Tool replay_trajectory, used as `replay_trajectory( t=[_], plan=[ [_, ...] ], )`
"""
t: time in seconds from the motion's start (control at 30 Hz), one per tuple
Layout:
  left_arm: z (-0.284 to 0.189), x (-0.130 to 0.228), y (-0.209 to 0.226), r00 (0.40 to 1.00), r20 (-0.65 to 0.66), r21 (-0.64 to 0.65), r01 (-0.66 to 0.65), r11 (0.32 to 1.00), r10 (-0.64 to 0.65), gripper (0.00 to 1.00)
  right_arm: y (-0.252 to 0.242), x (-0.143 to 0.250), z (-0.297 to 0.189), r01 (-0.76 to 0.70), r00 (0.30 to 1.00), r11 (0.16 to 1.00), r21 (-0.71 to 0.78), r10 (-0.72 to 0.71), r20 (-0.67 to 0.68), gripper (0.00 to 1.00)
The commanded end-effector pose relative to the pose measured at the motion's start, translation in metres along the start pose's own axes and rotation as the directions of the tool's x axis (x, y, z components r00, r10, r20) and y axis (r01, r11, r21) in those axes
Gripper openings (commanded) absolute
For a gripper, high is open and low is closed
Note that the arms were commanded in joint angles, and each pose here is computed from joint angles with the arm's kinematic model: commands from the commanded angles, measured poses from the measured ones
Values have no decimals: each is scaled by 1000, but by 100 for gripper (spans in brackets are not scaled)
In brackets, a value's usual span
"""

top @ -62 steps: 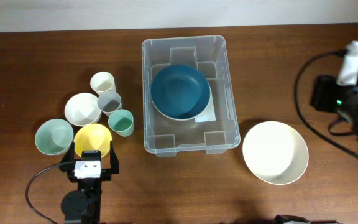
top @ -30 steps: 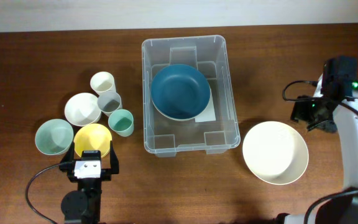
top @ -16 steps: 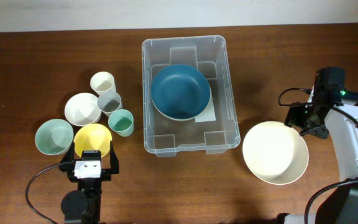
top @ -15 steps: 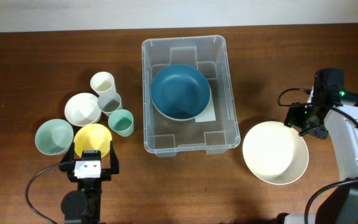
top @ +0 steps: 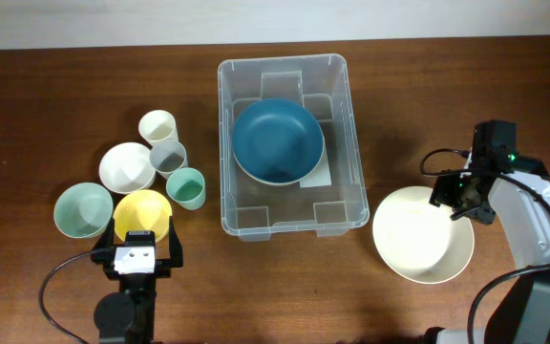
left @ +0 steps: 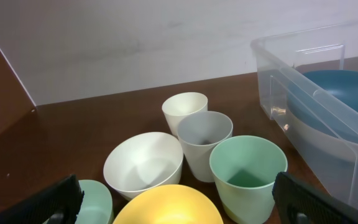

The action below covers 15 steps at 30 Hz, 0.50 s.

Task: Pack container
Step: 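Move the right gripper over the cream bowl's right rim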

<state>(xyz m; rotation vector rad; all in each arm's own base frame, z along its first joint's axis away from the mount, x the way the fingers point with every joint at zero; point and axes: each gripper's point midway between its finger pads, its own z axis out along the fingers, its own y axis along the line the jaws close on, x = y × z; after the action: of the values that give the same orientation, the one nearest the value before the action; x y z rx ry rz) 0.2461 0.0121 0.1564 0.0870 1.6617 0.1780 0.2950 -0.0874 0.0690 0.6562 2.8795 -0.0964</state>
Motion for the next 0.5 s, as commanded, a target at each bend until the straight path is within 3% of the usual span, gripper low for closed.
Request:
replay_trajectory(
  t=[0.0,0.47],
  plan=[
    [0,1,-3,1000,5,14,-13,1000,13,100,-2,1,2,-21,1000,1000,-4,21,-4,70],
    [0,1,-3,1000,5,14,-12,1000,12,100,-1,-1,2,-21,1000,1000,-5,21,4,70]
  ],
)
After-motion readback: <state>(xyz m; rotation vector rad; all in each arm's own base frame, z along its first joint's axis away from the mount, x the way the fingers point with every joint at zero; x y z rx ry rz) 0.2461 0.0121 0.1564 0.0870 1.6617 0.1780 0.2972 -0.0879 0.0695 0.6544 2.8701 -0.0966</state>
